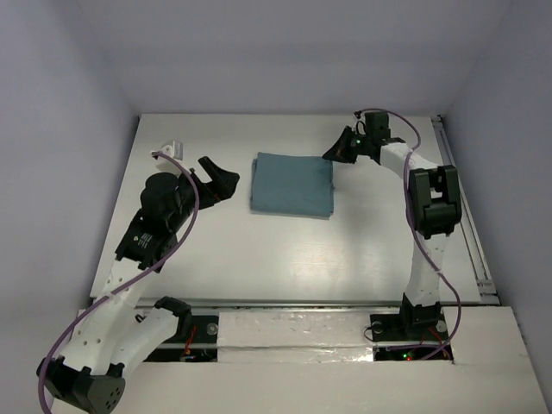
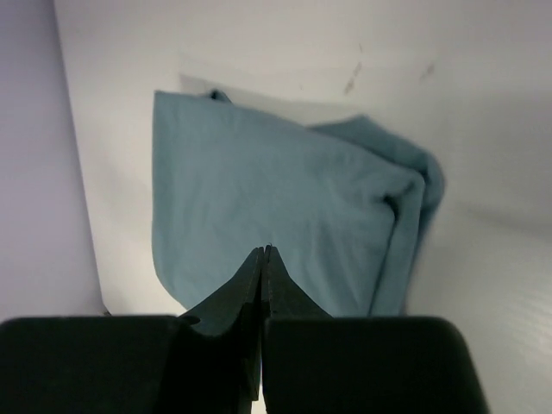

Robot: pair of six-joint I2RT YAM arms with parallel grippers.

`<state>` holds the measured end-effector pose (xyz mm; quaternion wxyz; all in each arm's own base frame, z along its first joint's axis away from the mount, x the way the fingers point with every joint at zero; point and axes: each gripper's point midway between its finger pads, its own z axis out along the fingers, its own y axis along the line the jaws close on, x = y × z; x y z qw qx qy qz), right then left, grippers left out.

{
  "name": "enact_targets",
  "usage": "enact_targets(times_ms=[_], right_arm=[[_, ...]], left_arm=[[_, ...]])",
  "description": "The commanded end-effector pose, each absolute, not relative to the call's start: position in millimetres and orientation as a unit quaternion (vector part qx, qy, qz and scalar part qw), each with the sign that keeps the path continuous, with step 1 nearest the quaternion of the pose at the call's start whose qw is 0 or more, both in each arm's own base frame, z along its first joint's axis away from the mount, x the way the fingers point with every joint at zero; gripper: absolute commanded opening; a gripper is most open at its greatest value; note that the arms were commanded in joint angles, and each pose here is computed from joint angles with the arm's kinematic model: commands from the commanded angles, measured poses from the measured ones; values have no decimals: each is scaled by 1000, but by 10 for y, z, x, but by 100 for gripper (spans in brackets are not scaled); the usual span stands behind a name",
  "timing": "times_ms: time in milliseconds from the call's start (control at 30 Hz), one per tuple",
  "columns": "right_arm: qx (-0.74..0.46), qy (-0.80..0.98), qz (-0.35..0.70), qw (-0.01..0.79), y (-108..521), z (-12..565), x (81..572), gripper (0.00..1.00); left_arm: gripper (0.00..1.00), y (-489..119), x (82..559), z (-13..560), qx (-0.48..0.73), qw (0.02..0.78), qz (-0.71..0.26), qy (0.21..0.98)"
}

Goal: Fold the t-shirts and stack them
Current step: Fold the long partially folded tshirt into a neat square

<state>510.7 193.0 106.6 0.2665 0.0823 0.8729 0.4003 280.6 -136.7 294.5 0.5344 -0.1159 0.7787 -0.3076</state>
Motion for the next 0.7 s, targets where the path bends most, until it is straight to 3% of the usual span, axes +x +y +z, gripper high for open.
enact_targets(times_ms=[0,667], right_arm=[[74,859,422,280,2024,1136,5340,0],[155,869,392,257,1770,479,5581,0]], left_arm=[[95,-1334,2777,2867,-118,530,-300,784],[95,-1144,2788,3139,-120,562,-254,778]])
